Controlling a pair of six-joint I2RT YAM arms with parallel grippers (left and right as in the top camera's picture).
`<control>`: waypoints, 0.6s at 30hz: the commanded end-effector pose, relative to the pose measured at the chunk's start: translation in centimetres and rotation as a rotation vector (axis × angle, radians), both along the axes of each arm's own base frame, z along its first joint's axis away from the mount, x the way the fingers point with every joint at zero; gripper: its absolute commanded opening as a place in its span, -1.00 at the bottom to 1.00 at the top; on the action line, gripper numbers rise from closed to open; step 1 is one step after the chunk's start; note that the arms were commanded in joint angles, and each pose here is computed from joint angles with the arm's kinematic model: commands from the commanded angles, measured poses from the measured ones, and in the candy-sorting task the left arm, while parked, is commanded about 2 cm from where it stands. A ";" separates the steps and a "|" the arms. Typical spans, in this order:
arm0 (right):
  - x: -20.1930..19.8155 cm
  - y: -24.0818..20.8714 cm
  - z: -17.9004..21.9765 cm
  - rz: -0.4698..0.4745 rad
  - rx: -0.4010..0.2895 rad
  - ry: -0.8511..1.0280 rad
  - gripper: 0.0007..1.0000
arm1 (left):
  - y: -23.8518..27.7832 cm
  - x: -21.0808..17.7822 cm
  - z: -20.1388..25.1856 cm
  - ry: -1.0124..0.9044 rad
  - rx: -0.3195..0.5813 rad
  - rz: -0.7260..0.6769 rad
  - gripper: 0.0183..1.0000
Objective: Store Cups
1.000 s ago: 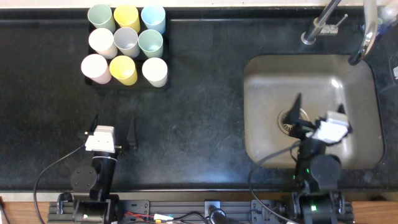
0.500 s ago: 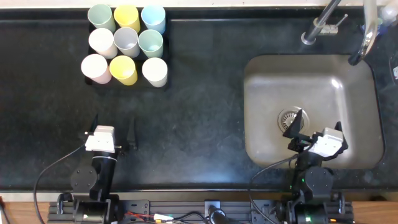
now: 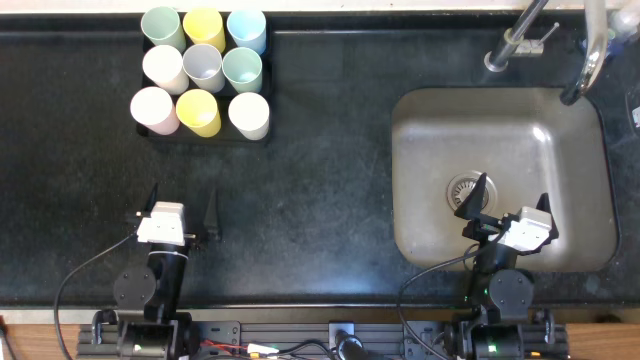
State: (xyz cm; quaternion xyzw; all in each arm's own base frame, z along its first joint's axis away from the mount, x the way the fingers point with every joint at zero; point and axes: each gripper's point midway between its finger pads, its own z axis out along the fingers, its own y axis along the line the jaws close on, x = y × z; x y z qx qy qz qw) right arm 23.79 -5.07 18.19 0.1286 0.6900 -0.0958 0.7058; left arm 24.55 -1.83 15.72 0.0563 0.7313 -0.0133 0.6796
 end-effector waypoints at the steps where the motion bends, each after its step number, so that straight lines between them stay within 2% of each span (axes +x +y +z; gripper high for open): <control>1: 0.5 1.6 -0.3 0.100 0.092 -0.029 1.00 | 0.0 0.0 0.1 -0.006 0.016 -0.002 1.00; 4: 0.7 3.2 -0.5 0.192 0.156 -0.031 1.00 | 0.0 0.0 0.1 -0.006 0.016 -0.003 1.00; 8: 0.8 3.9 -0.6 0.232 0.155 -0.023 1.00 | 0.0 0.0 0.1 -0.006 0.016 -0.002 1.00; 13: 0.9 5.9 -0.9 0.347 0.158 0.001 0.99 | 0.0 0.0 0.1 -0.006 0.016 -0.003 1.00; 18: 0.9 5.9 -0.9 0.347 0.158 0.001 1.00 | 0.0 0.0 0.1 -0.006 0.016 -0.003 1.00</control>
